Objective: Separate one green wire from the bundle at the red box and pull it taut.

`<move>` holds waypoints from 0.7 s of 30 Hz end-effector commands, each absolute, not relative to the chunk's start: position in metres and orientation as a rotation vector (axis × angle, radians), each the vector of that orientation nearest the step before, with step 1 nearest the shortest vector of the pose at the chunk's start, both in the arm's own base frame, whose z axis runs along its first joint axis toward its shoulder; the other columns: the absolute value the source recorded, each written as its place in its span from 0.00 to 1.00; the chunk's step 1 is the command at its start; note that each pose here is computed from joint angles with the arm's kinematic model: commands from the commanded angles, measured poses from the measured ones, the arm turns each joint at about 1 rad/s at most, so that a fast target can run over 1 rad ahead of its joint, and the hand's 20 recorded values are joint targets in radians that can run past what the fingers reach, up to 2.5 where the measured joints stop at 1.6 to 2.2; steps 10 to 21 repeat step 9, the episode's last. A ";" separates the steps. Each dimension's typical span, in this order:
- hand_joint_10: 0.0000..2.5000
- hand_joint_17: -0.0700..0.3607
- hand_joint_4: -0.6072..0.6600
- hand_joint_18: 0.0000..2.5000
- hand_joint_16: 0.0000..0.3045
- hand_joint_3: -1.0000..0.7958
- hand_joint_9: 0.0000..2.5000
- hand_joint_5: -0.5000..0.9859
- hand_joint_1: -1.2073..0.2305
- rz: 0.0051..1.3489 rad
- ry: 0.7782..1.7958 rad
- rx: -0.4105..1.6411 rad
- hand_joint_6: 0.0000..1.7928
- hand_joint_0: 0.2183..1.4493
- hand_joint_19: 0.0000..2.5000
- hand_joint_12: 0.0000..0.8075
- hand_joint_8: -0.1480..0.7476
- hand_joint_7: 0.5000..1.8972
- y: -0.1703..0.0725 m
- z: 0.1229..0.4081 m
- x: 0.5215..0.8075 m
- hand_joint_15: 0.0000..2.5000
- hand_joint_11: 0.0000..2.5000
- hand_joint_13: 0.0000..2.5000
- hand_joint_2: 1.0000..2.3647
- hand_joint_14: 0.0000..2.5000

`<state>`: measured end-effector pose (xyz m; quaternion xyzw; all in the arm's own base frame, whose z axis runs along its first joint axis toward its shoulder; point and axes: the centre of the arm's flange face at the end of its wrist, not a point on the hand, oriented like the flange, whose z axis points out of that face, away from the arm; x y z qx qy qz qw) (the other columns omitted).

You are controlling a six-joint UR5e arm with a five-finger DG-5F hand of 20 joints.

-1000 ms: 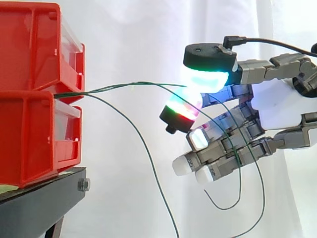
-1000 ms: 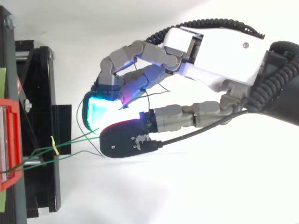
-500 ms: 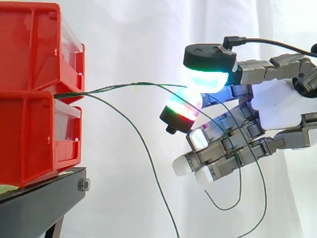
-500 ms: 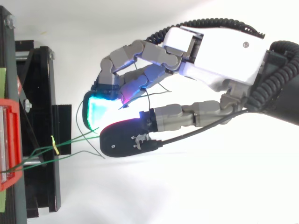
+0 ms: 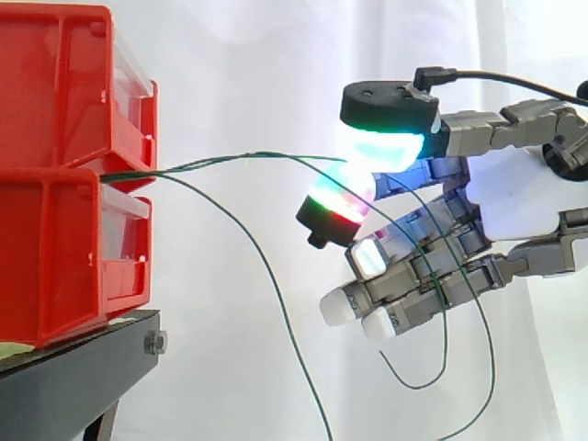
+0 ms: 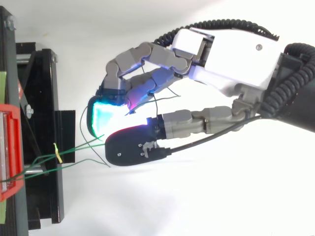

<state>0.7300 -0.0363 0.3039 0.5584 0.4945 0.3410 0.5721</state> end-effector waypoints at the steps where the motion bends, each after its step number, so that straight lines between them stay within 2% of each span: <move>1: 0.01 0.39 0.42 0.19 0.14 0.53 0.36 0.24 0.33 0.800 1.161 1.310 0.51 0.29 0.12 0.41 0.45 0.45 -0.037 0.304 0.730 0.13 0.26 0.24 0.02 0.00; 21: 0.01 0.38 0.42 0.19 0.14 0.53 0.36 0.24 0.33 0.801 1.160 1.309 0.51 0.29 0.12 0.41 0.45 0.45 -0.036 0.304 0.730 0.13 0.26 0.24 0.02 0.00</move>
